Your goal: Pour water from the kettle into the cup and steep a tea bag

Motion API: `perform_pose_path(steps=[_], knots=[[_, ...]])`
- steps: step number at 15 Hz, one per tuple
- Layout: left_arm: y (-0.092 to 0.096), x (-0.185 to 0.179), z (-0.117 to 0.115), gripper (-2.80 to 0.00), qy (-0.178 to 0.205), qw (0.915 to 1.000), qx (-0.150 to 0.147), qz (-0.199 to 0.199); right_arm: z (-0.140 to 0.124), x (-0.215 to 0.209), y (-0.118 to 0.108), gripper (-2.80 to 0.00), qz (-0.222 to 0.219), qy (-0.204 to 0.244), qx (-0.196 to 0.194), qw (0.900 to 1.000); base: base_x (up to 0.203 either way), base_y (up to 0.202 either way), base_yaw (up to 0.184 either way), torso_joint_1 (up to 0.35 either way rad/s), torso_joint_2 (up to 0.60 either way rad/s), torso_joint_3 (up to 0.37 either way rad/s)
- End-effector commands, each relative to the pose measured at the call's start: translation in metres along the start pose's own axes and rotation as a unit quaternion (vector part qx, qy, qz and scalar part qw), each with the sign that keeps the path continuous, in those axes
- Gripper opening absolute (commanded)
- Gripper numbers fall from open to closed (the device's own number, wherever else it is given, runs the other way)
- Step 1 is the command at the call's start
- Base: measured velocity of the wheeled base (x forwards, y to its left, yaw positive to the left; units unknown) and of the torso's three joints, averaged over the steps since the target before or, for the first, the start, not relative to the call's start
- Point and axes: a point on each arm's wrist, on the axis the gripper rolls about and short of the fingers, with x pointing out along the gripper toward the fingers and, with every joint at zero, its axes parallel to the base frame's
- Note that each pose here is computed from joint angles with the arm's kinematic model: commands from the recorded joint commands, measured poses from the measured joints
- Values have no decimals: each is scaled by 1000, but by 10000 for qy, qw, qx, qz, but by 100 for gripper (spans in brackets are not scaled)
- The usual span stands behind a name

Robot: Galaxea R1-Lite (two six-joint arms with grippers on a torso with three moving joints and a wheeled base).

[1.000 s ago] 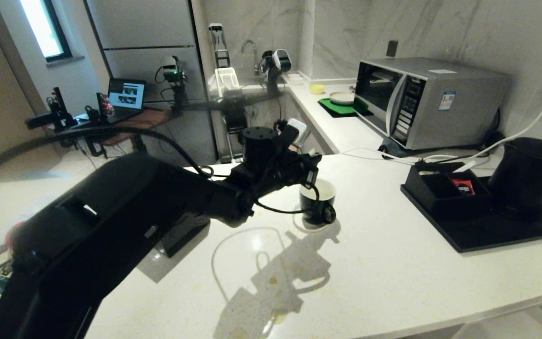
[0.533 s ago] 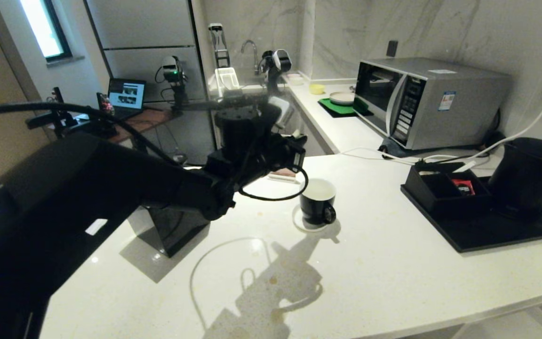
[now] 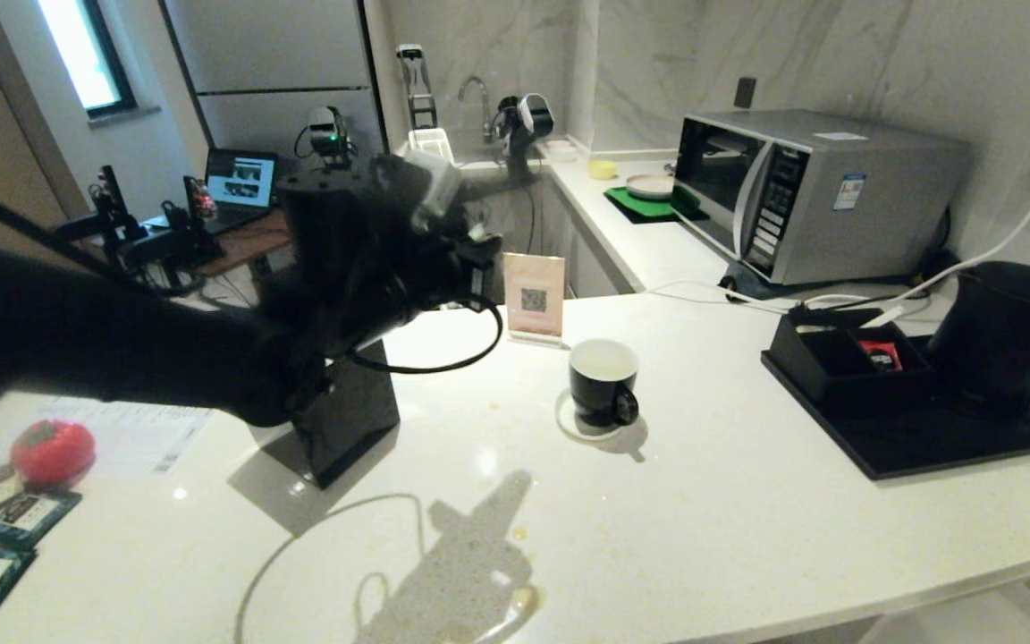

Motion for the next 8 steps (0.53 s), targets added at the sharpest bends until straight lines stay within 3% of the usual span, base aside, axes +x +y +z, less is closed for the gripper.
perform_pose_path(steps=[1,3,8], knots=[[25,-33,22,-280,-216,9990,56,383,0,0,0,-280,-1,5,-6,10000,0,0,0,0,0,0],[44,-51,27,-280,-234,9975,68,662,0,0,0,-280,-3,-2,-6,10000,0,0,0,0,0,0],[64,-89,22,-280,-24,9942,70,1069,0,0,0,-280,3,0,0,10000,0,0,0,0,0,0]])
